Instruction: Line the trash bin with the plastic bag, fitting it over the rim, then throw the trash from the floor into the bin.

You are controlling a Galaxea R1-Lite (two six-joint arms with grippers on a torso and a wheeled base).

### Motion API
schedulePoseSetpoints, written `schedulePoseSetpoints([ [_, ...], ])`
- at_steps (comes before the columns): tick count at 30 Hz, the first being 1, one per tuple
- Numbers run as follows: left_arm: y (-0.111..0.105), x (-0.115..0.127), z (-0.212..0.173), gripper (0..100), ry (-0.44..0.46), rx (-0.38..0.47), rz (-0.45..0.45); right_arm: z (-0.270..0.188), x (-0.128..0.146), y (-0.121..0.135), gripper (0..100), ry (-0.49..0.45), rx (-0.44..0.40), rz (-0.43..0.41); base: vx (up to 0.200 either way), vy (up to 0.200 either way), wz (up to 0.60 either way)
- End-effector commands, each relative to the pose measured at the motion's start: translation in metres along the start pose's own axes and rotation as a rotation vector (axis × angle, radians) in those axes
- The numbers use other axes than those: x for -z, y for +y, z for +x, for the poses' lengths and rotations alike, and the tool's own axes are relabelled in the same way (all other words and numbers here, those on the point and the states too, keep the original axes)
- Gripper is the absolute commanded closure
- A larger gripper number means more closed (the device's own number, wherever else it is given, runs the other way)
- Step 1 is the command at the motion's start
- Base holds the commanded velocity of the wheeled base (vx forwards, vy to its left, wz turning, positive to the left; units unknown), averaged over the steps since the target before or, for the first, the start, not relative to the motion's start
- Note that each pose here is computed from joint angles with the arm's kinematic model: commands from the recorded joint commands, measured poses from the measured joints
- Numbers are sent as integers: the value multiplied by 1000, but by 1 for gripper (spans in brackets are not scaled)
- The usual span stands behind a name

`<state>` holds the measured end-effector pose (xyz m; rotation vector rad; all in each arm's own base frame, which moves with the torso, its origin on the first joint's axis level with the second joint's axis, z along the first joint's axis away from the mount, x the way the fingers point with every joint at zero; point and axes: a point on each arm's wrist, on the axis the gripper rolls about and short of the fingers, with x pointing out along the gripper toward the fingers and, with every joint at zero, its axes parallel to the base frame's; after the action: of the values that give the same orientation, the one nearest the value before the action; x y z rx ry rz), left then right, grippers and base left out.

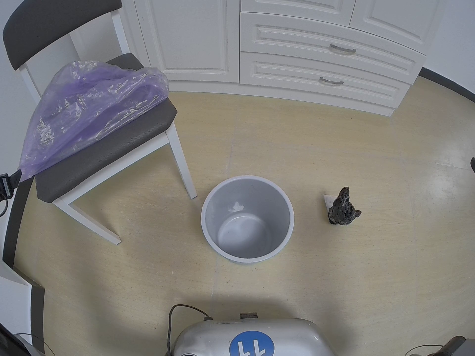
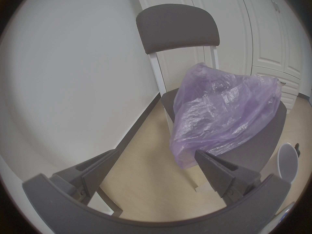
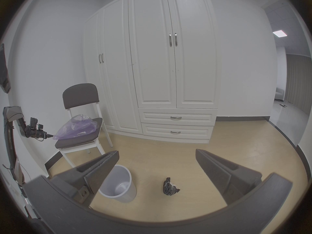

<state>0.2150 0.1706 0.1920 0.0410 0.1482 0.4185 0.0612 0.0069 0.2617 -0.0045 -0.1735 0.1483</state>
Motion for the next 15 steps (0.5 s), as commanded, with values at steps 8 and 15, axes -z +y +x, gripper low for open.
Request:
schedulePoseSetpoints([
  [8, -11, 3, 10, 0, 16, 18, 4, -1, -1, 0, 0, -7, 1, 1, 0, 0, 0],
  [15, -8, 4, 20, 0, 24, -16, 1, 0, -2, 0, 0, -7, 1, 2, 0, 0, 0],
])
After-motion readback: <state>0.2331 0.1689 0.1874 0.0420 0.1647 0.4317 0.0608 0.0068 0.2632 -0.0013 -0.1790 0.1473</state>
